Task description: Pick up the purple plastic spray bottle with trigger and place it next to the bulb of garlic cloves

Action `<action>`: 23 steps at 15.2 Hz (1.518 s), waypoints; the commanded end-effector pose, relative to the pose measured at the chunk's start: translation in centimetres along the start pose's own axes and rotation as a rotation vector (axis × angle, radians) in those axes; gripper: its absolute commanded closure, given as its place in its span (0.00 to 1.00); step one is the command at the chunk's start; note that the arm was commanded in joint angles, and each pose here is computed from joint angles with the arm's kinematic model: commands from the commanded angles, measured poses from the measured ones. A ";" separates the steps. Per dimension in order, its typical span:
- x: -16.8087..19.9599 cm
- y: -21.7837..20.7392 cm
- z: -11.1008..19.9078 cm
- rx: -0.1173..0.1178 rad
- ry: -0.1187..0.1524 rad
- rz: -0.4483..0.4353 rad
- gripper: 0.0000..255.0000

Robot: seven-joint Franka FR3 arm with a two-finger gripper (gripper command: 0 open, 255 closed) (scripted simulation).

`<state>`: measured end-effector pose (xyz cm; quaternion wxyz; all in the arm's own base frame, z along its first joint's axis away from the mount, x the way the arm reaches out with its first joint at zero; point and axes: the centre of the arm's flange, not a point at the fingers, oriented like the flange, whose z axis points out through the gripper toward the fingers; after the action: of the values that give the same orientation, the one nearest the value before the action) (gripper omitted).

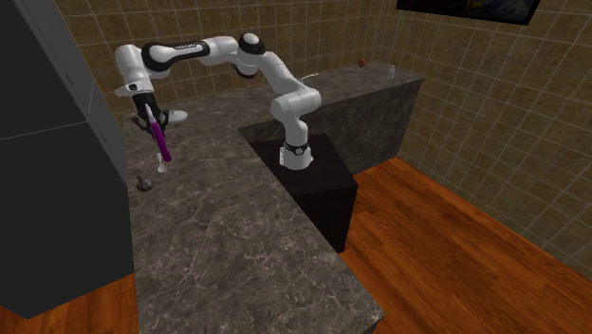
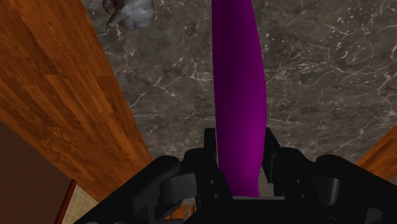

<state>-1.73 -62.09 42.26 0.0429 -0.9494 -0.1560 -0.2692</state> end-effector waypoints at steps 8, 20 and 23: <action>-2.5 0.0 4.0 0.000 0.000 0.000 1.00; -5.8 -0.1 9.4 0.000 0.000 0.000 1.00; -6.0 -0.1 9.8 0.000 0.000 0.000 1.00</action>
<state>-1.77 -62.09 30.88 0.0429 -0.9494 -0.1560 -0.2692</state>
